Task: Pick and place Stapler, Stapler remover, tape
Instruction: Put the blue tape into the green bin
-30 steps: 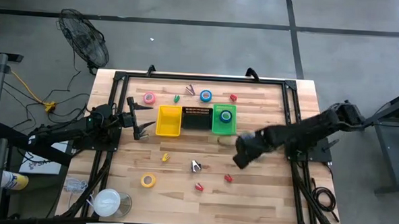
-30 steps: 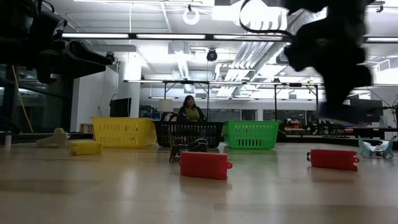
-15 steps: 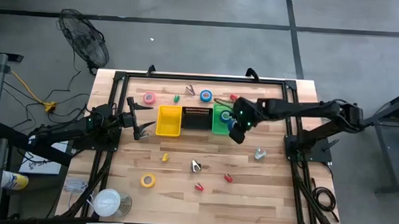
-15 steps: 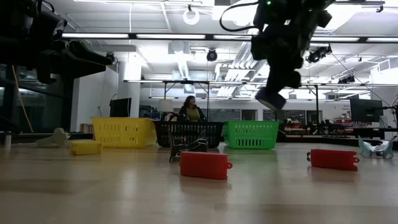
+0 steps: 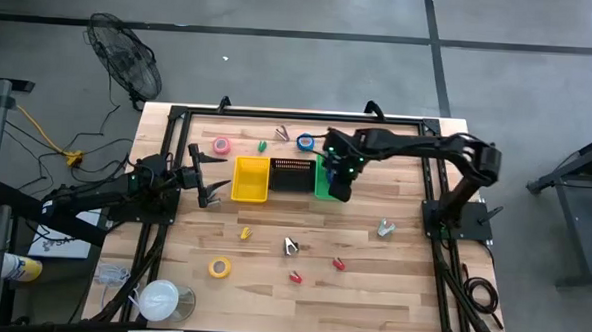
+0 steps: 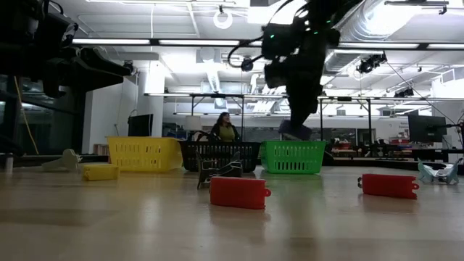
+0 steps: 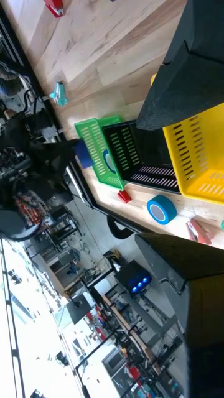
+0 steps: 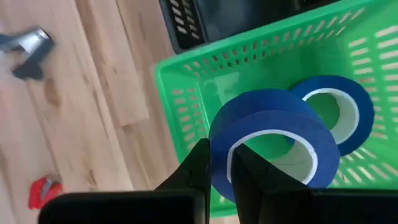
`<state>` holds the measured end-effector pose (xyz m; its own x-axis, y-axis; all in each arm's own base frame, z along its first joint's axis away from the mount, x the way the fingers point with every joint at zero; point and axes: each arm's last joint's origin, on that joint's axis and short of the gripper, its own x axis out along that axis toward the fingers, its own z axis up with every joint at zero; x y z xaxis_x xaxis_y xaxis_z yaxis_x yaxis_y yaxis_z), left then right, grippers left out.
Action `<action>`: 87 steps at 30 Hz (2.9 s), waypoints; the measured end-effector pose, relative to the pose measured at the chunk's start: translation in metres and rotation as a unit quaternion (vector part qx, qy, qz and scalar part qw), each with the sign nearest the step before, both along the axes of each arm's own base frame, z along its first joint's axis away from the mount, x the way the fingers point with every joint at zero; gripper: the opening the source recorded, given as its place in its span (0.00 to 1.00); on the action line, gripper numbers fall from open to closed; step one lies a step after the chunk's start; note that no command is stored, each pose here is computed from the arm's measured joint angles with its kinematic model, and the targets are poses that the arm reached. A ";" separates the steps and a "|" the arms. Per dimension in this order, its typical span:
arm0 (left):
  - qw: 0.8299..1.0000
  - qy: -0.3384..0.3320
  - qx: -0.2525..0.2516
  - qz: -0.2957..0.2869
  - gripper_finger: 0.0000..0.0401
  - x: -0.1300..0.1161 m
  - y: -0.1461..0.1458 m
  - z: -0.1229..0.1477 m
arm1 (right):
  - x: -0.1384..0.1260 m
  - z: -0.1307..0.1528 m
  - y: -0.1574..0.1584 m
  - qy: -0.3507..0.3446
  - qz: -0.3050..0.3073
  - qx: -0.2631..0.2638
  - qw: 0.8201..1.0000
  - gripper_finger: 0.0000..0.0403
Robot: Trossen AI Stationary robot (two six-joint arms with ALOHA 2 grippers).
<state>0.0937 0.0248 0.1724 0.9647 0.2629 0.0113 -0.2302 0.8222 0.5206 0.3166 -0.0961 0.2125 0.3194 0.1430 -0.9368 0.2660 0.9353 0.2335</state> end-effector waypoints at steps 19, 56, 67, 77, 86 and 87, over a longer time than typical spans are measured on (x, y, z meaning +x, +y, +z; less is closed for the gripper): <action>1.000 0.000 0.000 0.000 0.70 0.000 0.000 0.000 | 0.032 -0.014 -0.012 0.111 -0.187 0.035 0.975 0.07; 1.000 0.000 0.000 0.000 0.70 0.000 0.000 0.000 | 0.038 -0.014 0.010 0.122 -0.267 0.029 0.955 0.07; 1.000 0.000 0.000 0.000 0.70 0.000 0.000 0.000 | 0.037 -0.014 0.011 0.126 -0.253 0.029 0.959 0.16; 1.000 0.000 0.000 0.000 0.70 0.000 0.000 0.000 | 0.036 -0.014 0.011 0.134 -0.250 0.034 0.958 0.17; 1.000 0.000 0.000 0.000 0.70 0.000 0.000 0.000 | 0.036 -0.014 0.012 0.133 -0.238 0.037 0.962 0.18; 1.000 0.000 0.000 0.000 0.70 0.000 0.000 0.000 | 0.036 -0.014 0.012 0.133 -0.237 0.037 0.962 0.18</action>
